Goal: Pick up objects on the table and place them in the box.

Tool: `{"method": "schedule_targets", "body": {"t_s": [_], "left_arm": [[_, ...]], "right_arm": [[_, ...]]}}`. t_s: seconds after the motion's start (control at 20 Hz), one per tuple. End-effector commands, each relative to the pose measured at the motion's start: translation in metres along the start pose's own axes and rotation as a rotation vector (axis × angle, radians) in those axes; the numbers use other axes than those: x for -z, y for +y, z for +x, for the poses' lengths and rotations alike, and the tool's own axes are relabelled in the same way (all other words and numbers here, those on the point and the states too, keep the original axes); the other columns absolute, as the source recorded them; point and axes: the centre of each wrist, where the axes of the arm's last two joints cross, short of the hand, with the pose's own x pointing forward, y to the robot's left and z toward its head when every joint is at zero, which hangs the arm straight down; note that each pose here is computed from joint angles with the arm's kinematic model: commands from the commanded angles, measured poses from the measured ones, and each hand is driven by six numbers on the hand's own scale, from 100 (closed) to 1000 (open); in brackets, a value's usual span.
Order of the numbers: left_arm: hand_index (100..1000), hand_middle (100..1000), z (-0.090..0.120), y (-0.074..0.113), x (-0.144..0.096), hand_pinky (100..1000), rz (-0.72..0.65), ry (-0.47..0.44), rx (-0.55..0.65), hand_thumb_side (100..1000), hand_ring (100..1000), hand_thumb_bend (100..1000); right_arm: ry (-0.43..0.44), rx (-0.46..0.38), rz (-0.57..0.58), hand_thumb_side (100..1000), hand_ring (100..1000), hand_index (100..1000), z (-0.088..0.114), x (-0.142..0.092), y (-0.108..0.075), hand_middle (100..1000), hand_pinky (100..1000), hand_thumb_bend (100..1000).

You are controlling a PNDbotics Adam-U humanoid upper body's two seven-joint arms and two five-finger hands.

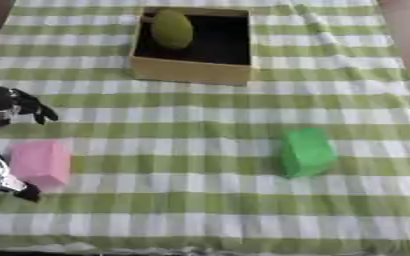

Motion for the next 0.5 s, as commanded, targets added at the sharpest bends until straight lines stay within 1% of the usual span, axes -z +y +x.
{"method": "schedule_targets", "body": {"t_s": [0.05, 0.3, 0.4, 0.5], "left_arm": [[900, 717, -0.007, 0.002, -0.002, 911, 0.006, 0.05, 0.024, 534, 866, 897], [893, 713, -0.012, -0.005, 0.005, 904, 0.011, 0.097, 0.025, 519, 857, 865], [888, 717, -0.014, -0.007, 0.008, 903, 0.008, 0.105, 0.026, 514, 855, 856], [881, 714, -0.014, -0.01, 0.01, 897, 0.001, 0.106, 0.026, 524, 850, 829]], "right_arm": [[-0.017, -0.022, -0.001, 576, 822, 846, 0.007, 0.002, -0.003, 589, 994, 100], [-0.013, -0.017, 0.002, 577, 820, 846, 0.006, 0.002, -0.002, 588, 994, 100], [-0.013, -0.015, 0.001, 577, 820, 846, 0.006, 0.001, -0.002, 587, 994, 100], [-0.011, -0.014, 0.001, 578, 820, 846, 0.006, 0.001, -0.002, 587, 994, 100]]}}
